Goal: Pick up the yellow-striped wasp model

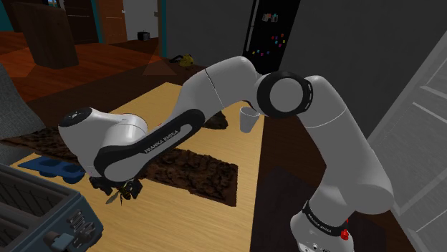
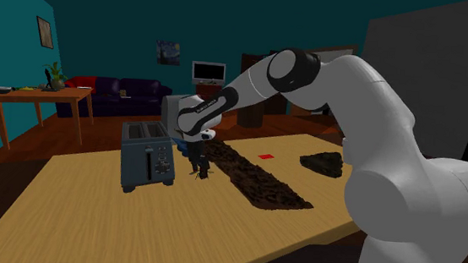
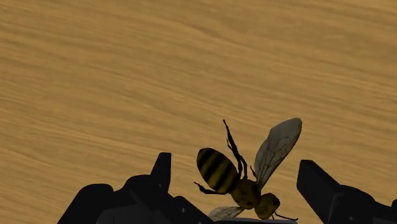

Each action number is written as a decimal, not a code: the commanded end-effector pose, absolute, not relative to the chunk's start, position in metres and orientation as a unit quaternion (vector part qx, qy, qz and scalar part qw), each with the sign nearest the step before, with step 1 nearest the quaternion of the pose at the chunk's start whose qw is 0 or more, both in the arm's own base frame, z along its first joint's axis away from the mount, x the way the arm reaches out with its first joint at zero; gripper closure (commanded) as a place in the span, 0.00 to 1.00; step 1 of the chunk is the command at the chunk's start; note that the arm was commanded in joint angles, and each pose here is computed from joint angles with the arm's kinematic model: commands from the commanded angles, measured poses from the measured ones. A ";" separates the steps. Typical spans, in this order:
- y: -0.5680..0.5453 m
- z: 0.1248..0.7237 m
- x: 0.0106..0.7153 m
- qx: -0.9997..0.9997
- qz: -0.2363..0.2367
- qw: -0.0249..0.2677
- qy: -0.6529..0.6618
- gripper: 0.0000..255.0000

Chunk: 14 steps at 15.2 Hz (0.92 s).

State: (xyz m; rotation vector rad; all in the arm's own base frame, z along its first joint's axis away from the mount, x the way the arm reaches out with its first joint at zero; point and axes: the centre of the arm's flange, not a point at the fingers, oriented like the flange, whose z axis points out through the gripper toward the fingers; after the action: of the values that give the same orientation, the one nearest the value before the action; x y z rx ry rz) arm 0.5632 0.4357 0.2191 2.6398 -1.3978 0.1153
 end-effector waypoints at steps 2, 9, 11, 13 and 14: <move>0.435 0.217 0.563 0.880 0.039 0.076 -0.467 1.00; 0.436 0.217 0.563 0.880 0.039 0.076 -0.467 1.00; 0.436 0.223 0.564 0.880 0.039 0.076 -0.467 1.00; 0.435 0.233 0.564 0.880 0.039 0.076 -0.467 1.00; 0.436 0.239 0.564 0.880 0.039 0.076 -0.467 1.00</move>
State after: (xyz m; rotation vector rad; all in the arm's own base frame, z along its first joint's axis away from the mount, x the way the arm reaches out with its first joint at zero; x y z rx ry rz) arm 0.5636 0.4358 0.2327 2.6388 -1.3974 0.1147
